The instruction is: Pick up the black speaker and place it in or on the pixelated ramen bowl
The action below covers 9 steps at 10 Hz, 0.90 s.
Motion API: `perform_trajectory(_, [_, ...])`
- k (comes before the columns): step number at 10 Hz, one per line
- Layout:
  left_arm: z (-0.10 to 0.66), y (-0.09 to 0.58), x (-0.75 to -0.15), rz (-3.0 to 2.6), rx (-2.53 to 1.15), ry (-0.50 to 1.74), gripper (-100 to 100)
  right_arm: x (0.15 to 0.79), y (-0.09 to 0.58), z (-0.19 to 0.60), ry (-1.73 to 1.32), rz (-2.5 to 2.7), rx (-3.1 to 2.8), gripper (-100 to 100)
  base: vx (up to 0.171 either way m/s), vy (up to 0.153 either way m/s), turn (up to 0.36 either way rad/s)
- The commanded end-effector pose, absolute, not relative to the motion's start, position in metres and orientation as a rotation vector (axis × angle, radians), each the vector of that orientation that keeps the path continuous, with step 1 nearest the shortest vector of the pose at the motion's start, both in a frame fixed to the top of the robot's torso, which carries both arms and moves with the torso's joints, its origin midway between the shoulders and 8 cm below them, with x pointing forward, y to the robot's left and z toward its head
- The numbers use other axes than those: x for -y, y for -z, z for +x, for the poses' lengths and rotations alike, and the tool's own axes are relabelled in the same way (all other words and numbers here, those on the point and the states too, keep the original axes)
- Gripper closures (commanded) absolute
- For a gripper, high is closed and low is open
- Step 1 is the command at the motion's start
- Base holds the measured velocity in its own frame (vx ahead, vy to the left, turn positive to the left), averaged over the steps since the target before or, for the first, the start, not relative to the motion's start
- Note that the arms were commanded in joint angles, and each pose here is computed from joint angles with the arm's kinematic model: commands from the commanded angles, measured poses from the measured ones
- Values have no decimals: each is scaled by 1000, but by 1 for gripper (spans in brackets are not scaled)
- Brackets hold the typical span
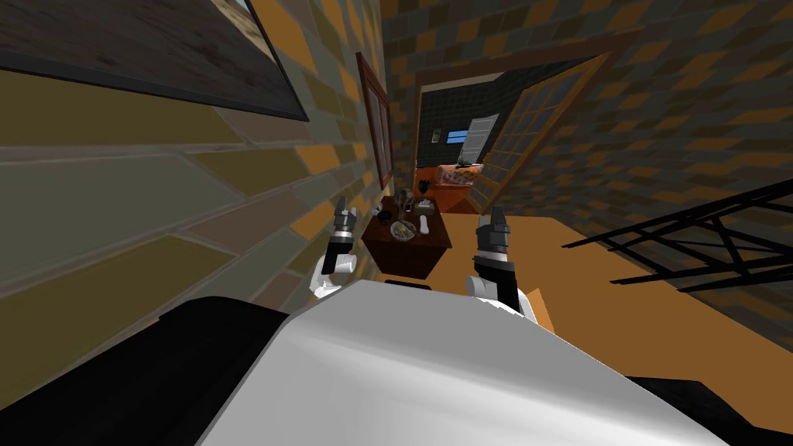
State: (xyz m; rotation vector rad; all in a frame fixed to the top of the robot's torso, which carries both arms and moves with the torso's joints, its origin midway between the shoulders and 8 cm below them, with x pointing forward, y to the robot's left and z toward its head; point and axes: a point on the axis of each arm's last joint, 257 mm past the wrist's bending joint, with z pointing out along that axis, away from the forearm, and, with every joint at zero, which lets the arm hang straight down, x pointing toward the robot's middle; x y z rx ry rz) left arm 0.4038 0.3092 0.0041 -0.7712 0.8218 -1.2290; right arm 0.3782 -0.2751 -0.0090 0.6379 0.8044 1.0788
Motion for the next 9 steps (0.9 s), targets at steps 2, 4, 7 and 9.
perform_trajectory(2, [417,9,-322,-823,-858,1180,-100,275,9,378,-1079,638,-804,0,6,-40,-49])
perform_trajectory(4, [424,15,-331,-853,-878,1149,-100,275,9,378,-1079,638,-804,0,5,-36,-52])
perform_trajectory(7, [431,25,-341,-894,-902,1112,-100,275,9,378,-1079,638,-804,0,8,-33,-49])
perform_trajectory(9, [437,32,-351,-930,-922,1077,-100,275,9,378,-1079,638,-804,0,6,-45,-61])
